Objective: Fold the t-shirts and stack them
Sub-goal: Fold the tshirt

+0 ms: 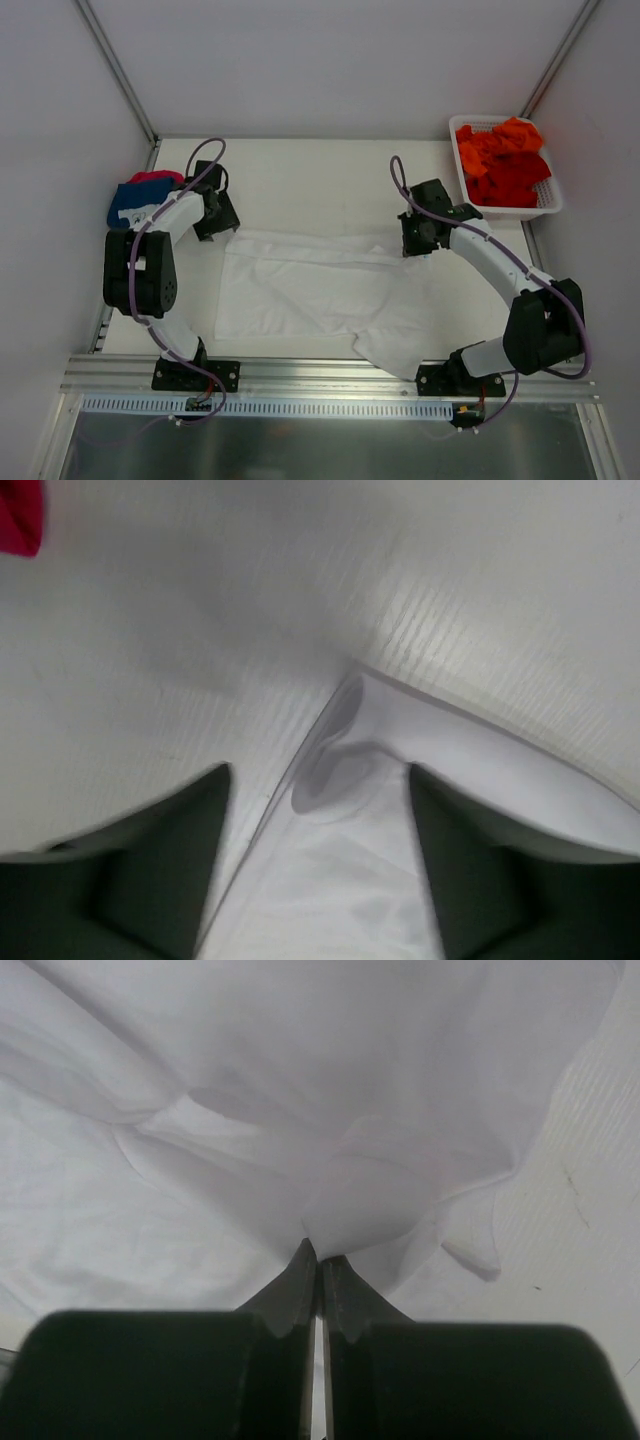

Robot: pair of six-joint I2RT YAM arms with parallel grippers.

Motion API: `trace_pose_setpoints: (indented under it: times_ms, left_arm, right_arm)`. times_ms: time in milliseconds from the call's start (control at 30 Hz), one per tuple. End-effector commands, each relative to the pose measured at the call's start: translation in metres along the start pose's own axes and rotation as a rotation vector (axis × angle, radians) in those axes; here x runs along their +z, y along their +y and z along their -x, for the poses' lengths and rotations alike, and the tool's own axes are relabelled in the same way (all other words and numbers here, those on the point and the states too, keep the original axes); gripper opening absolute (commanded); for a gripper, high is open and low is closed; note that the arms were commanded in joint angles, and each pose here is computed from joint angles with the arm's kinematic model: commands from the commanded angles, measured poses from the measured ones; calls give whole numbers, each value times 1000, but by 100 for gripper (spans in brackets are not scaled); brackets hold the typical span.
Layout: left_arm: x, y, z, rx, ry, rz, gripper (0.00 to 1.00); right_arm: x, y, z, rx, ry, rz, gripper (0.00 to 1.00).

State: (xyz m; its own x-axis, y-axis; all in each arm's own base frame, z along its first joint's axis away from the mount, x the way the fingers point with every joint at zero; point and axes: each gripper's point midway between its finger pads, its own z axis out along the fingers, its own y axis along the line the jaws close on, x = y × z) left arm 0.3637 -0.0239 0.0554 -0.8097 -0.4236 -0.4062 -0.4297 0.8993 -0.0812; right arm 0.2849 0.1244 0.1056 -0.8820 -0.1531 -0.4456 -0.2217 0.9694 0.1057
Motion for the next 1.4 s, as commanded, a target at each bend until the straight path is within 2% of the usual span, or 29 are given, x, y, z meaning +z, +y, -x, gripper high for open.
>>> trace_pose_setpoints:
  times_ms: [0, 33, 100, 133, 233, 300, 400, 467, 567, 667, 800, 933, 1100, 1233, 1333, 1367]
  left_arm:
    - [-16, 3, 3, 4, -62, 28, 93]
    - [-21, 5, 3, 6, -78, 34, 99]
    - [-29, 6, 6, 10, -114, 47, 99]
    - [-40, 3, 7, 11, -147, 31, 99]
    - [-76, 0, 17, 1, -271, 19, 99]
    - [-97, -13, 19, 13, -325, -31, 99]
    - [-125, -31, 26, 33, -367, -126, 99]
    - [-136, -44, 27, 40, -367, -188, 99]
    - [-128, -54, 27, 64, -347, -184, 99]
    - [-102, -60, 30, 96, -304, -132, 99]
    - [-68, -68, 26, 126, -230, -92, 99]
    - [-42, -81, 17, 140, -172, -105, 99]
    - [-30, -90, 7, 158, -134, -127, 99]
    - [-29, -90, 1, 171, -137, -129, 99]
    - [-27, -90, -4, 176, -126, -127, 99]
    - [-26, -89, -6, 178, -124, -126, 99]
  right_arm:
    - [-10, -10, -16, 33, 16, -63, 2]
    - [-9, -11, -18, 33, 21, -67, 8]
    - [-10, -14, -23, 45, 31, -84, 40]
    - [-13, -16, -23, 52, 24, -96, 48]
    - [-30, -14, -13, 71, -65, -92, 57]
    - [-42, -2, -5, 60, -118, -20, 93]
    - [-62, 3, 6, 55, -176, 5, 99]
    - [-65, 1, 12, 53, -195, -6, 99]
    - [-59, -2, 18, 40, -187, -28, 99]
    - [-33, -3, 19, 40, -149, -39, 99]
    - [2, 15, 35, 40, -187, 59, 99]
    - [46, 23, 38, 58, -81, 78, 100]
    - [70, 34, 49, 69, -34, 99, 87]
    - [74, 36, 42, 59, -25, 84, 64]
    - [73, 36, 33, 51, -4, 71, 54]
    - [72, 37, 29, 48, 4, 71, 54]
